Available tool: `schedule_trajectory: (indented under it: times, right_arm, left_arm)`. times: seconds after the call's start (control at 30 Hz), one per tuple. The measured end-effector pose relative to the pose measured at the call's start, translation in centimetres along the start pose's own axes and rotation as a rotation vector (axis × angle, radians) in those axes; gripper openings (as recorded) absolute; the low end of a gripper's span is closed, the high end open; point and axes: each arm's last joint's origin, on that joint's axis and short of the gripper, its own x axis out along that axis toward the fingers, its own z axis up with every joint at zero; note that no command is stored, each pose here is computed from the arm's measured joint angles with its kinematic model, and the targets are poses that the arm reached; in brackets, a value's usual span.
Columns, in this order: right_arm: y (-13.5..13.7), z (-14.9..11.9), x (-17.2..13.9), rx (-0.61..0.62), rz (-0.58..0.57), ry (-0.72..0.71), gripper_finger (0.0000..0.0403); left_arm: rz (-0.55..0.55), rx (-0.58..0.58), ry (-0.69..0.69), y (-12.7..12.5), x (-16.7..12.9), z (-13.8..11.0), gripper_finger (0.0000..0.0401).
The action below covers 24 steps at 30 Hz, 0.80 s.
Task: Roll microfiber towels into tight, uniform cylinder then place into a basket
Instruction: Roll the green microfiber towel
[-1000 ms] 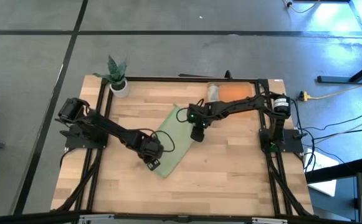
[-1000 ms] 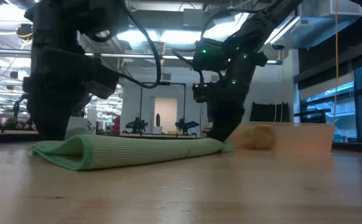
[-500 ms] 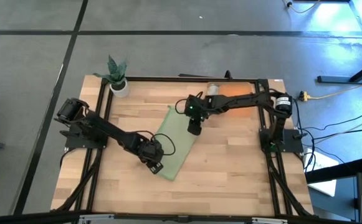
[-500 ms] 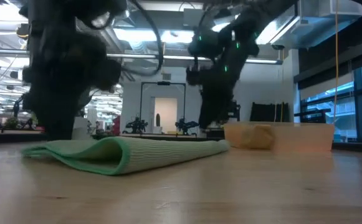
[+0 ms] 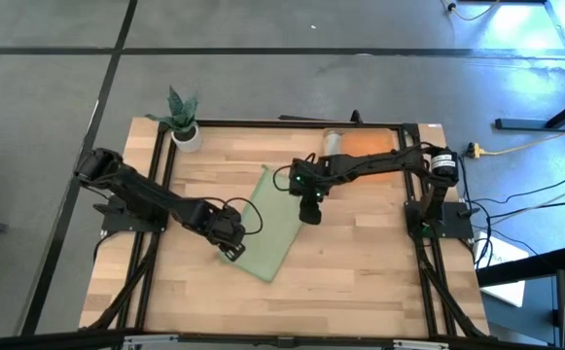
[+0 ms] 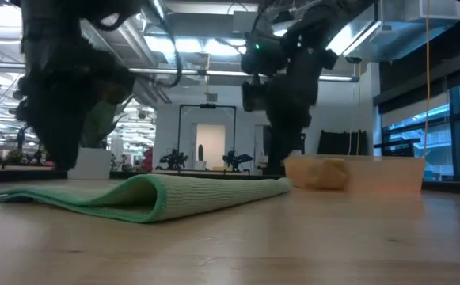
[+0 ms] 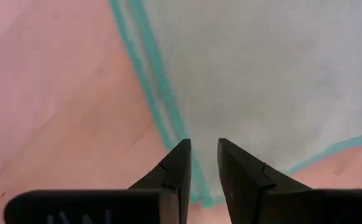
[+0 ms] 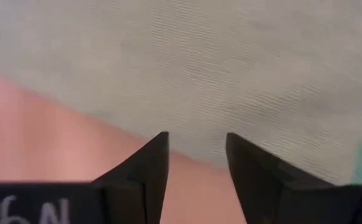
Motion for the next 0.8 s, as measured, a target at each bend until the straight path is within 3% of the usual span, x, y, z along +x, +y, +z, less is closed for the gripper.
schedule_trajectory:
  times: [0.1,0.27,0.47,0.8]
  right_arm:
    - [-0.3,-1.0,0.9,0.026,-0.086,0.014,0.0161]
    - [-0.6,-2.0,1.7,0.030,-0.105,0.020,0.0161]
    - [-2.0,-2.2,2.4,0.037,-0.243,-0.089,0.0161]
    - [-4.2,-1.2,1.9,0.076,-0.265,-0.231,0.0161]
  left_arm:
    - [0.014,-0.011,0.016,0.2,1.0,-0.5,0.0071]
    - [0.036,-0.018,0.036,0.5,2.2,-0.8,0.0071]
    - [-0.021,-0.016,0.013,0.5,3.1,-1.0,0.0071]
    - [-0.136,0.013,-0.068,-1.0,3.2,-1.4,0.0071]
